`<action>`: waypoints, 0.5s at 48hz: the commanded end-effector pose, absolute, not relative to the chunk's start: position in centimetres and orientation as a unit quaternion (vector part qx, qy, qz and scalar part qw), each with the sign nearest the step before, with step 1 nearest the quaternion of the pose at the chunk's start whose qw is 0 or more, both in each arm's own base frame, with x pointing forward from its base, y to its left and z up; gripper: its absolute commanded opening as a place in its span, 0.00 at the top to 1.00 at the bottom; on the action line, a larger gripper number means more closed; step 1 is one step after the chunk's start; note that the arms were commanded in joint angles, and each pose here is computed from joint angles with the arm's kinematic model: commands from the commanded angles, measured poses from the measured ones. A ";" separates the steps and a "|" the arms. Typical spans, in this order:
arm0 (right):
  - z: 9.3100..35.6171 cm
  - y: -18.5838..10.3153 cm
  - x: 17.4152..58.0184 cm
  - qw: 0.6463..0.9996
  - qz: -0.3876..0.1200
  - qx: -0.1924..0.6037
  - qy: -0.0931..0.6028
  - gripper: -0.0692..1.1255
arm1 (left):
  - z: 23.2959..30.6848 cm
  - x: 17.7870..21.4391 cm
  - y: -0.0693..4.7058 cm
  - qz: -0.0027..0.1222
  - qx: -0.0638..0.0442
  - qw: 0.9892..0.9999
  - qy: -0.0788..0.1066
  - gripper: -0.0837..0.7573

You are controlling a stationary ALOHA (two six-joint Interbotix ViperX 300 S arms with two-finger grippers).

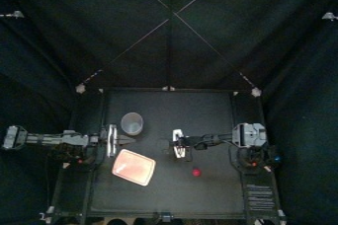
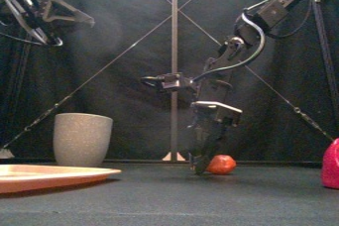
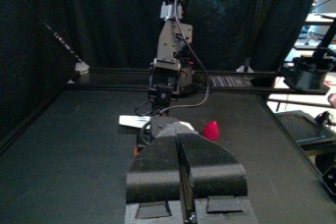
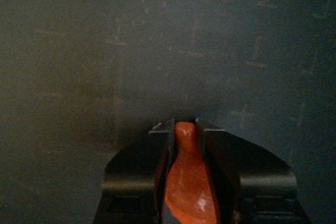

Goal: Pick the drumstick then place it on the pink plate
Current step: Place drumstick on the pink plate

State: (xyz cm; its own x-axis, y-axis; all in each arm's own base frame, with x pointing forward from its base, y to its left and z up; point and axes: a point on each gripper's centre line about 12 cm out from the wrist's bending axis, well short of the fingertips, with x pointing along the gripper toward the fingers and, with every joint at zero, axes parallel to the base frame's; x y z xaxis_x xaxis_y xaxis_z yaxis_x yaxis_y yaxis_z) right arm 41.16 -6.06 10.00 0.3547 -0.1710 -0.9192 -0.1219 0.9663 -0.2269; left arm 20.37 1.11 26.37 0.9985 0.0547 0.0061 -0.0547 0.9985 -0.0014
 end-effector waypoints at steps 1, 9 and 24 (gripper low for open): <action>10.3 -6.5 40.9 0.813 -0.021 -0.123 0.569 0.40 | 26.91 20.52 1.15 0.028 0.000 1.000 -0.012 0.66; 9.9 -6.9 40.6 0.808 -0.025 -0.117 0.577 0.41 | 26.91 20.52 1.12 0.027 0.000 1.000 -0.012 0.66; 10.5 -7.0 40.7 0.812 -0.034 -0.099 0.575 0.52 | 26.91 20.52 1.18 0.029 0.000 1.000 -0.012 0.66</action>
